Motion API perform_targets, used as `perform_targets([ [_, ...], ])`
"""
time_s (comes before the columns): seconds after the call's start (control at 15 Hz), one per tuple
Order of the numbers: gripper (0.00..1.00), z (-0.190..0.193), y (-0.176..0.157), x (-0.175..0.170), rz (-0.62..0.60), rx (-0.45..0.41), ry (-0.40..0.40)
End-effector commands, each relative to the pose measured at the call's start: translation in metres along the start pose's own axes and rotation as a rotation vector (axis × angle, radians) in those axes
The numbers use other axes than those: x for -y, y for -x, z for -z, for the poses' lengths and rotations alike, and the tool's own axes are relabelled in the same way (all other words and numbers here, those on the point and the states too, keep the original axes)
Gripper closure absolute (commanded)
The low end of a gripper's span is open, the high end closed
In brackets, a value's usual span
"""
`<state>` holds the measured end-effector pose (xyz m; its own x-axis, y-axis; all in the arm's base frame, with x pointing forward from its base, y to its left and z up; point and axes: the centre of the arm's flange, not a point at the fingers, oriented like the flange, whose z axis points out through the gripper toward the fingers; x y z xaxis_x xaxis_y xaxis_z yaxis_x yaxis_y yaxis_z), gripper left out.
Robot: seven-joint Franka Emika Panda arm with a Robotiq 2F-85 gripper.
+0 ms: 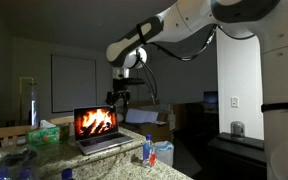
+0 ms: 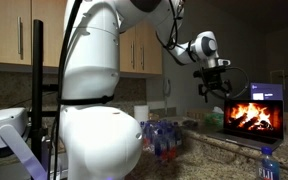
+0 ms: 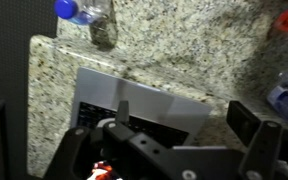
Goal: Move the three bottles to the right
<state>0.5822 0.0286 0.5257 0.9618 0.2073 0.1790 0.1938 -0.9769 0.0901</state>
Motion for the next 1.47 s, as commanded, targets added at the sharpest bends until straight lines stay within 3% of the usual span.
perform_targets([
  [0.0, 0.0, -0.005, -0.013, 0.079, 0.198, 0.007, -0.014],
  [0.27, 0.0, -0.022, -0.011, 0.15, 0.403, 0.015, -0.048],
  [0.33, 0.0, -0.014, -0.009, 0.145, 0.306, 0.017, -0.053],
  [0.47, 0.0, -0.021, -0.009, 0.161, 0.356, 0.028, -0.061],
  [0.67, 0.0, -0.023, -0.009, 0.157, 0.369, 0.03, -0.061],
  [1.4, 0.0, -0.101, -0.063, 0.182, 0.856, 0.314, -0.119],
])
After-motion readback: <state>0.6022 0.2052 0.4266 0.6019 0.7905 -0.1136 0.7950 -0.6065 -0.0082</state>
